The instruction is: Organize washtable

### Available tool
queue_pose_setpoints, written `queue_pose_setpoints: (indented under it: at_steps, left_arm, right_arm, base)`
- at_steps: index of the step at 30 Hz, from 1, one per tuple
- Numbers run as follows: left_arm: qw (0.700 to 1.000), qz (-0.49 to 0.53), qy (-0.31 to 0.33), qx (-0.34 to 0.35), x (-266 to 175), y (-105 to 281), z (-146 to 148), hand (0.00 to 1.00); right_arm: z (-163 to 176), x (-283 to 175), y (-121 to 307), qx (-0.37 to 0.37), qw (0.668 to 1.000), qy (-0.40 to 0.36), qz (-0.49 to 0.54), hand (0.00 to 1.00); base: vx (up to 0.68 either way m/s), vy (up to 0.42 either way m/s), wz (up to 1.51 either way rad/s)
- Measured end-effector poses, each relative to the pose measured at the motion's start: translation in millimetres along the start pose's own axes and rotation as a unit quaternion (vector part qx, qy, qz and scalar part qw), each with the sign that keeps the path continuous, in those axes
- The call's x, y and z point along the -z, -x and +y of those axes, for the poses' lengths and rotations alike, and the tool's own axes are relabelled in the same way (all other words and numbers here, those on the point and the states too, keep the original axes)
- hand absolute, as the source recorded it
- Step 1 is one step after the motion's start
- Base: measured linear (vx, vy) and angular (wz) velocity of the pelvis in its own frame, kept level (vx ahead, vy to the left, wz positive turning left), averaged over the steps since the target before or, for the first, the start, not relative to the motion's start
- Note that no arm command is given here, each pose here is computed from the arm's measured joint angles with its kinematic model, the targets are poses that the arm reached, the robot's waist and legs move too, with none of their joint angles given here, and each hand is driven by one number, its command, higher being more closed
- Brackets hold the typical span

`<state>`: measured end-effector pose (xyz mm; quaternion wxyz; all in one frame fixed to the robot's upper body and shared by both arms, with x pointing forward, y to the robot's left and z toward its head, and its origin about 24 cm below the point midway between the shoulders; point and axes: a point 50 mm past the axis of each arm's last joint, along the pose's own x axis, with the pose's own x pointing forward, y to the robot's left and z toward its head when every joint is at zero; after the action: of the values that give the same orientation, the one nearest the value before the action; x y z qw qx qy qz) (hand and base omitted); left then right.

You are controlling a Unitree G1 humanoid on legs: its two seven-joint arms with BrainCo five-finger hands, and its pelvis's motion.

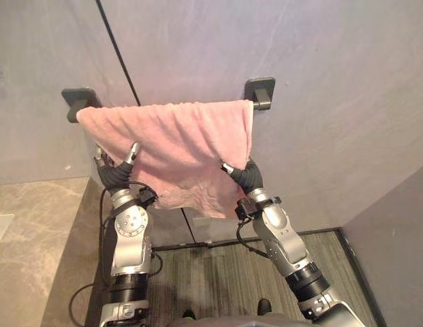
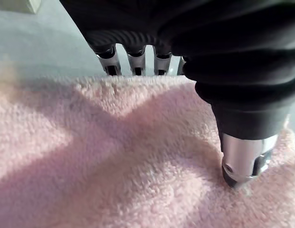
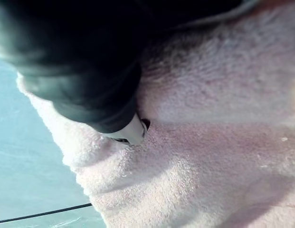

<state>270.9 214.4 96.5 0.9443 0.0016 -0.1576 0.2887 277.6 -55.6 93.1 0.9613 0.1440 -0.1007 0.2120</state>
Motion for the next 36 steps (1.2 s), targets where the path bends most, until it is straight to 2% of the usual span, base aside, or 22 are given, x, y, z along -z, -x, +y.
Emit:
queue_pose_setpoints:
  at_steps: [6, 13, 18, 25, 36]
  left_arm:
    - [0.999, -0.025, 0.01, 0.033, -13, -9, -17, 1.0]
    - [0.999, -0.026, 0.009, 0.032, -13, -10, -16, 1.0]
    - [0.999, -0.024, -0.017, 0.033, -6, -4, -9, 1.0]
    - [0.999, -0.019, -0.028, 0.033, 1, 3, 0, 1.0]
    - [0.998, -0.017, -0.029, 0.06, 2, 5, -4, 1.0]
  right_arm:
    - [6, 2, 1, -0.011, 1.0, -0.01, 0.001, 1.0]
    - [7, 3, 3, -0.016, 1.0, -0.012, 0.004, 1.0]
    - [5, 6, 7, -0.012, 1.0, -0.015, 0.009, 1.0]
    - [-3, 8, 10, 0.01, 1.0, -0.014, 0.012, 1.0]
    - [-28, 14, 2, 0.078, 0.996, 0.029, 0.027, 1.0]
  base:
    - [-0.01, 0.0, -0.06]
    - [0.01, -0.002, -0.03]
    - [0.0, 0.0, 0.04]
    - [-0.01, 0.001, 0.04]
    - [0.0, -0.001, 0.02]
